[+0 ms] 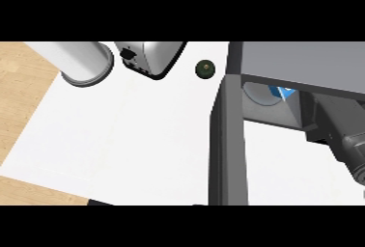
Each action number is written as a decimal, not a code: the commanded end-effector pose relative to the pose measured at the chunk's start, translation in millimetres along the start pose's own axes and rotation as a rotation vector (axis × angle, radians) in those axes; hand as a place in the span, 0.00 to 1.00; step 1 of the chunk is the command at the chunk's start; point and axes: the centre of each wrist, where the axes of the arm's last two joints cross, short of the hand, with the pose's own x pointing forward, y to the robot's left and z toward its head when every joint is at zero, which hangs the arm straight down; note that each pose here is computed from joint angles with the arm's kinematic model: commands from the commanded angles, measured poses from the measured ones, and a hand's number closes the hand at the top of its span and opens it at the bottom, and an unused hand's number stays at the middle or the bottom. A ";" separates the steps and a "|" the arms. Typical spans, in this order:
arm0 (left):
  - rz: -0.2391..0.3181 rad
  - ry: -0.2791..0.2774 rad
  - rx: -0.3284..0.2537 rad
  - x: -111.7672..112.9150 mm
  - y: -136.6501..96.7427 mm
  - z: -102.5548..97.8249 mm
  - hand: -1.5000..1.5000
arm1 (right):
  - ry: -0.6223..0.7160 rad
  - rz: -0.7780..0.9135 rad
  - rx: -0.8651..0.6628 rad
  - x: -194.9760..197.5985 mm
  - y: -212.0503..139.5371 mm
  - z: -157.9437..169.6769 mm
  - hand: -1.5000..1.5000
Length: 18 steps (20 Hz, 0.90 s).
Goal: Pick up the milk, place it into the microwave and close the microwave
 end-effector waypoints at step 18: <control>0.008 0.053 -0.045 -12.8 0.3 -18.6 0.00 | -0.048 -0.033 0.167 85.7 82.3 -23.9 0.00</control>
